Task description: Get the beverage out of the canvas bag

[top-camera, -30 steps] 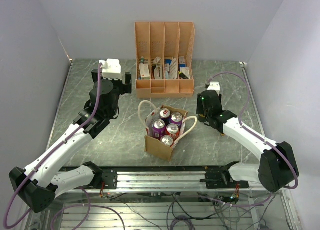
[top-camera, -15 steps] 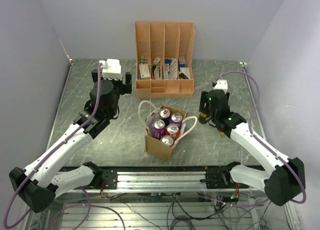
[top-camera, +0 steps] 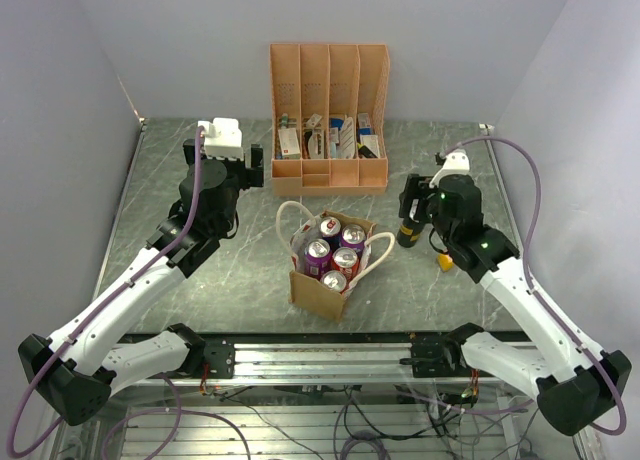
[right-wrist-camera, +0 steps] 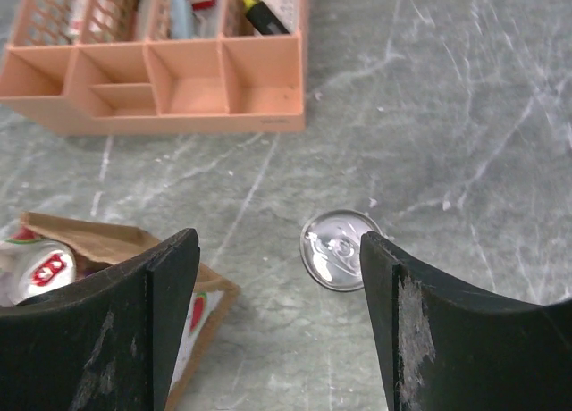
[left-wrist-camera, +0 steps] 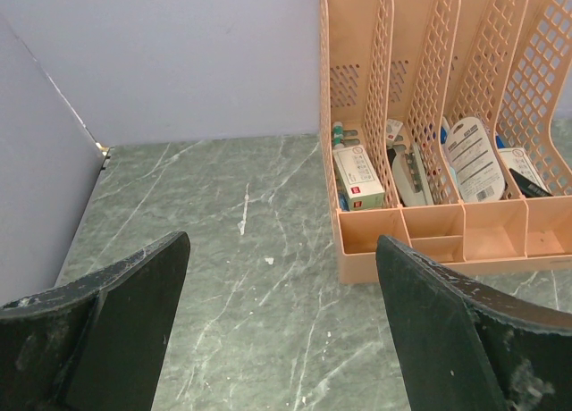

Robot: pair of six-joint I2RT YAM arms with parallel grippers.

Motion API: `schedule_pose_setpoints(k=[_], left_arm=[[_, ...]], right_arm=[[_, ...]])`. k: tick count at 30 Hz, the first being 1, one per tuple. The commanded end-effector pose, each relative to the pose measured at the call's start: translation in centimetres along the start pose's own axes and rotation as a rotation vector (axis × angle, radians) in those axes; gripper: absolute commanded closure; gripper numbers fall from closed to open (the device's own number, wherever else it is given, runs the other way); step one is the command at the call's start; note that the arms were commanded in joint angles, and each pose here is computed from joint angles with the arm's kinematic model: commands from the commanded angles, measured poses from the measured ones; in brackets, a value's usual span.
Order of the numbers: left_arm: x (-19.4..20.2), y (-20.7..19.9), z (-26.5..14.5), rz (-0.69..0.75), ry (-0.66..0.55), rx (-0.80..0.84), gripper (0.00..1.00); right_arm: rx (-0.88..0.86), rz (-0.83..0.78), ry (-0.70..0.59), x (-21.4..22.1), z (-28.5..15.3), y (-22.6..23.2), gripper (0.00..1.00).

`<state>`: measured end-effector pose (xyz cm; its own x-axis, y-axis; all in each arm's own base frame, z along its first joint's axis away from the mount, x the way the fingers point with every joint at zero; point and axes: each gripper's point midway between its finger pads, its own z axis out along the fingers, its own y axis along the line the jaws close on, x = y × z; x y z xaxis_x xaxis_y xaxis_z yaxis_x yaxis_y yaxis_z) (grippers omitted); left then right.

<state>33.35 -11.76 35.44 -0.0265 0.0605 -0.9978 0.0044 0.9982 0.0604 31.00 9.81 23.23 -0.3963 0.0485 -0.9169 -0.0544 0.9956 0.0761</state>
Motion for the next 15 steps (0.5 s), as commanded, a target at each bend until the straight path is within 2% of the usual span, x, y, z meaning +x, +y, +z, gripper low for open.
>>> schedule_pose_setpoints(k=[1,6,10,15], left_arm=[[-1.9,-0.3,-0.3,-0.040,-0.038,0.020,0.05],[-1.9,-0.3,-0.3,-0.040,-0.039,0.020,0.05],[-1.9,-0.3,-0.3,-0.039,-0.038,0.022,0.05],[-1.9,-0.3,-0.3,-0.038,-0.037,0.021,0.05]], right_arm=[[-0.111,0.003,-0.022,-2.0,-1.1,2.1,0.28],[-0.246,-0.005,0.000,-2.3,-1.3,5.1,0.28],[-0.350,-0.043,0.024,-2.4,-2.1,9.2,0.27],[-0.430,-0.100,0.090,-0.3,-2.2,14.1,0.26]])
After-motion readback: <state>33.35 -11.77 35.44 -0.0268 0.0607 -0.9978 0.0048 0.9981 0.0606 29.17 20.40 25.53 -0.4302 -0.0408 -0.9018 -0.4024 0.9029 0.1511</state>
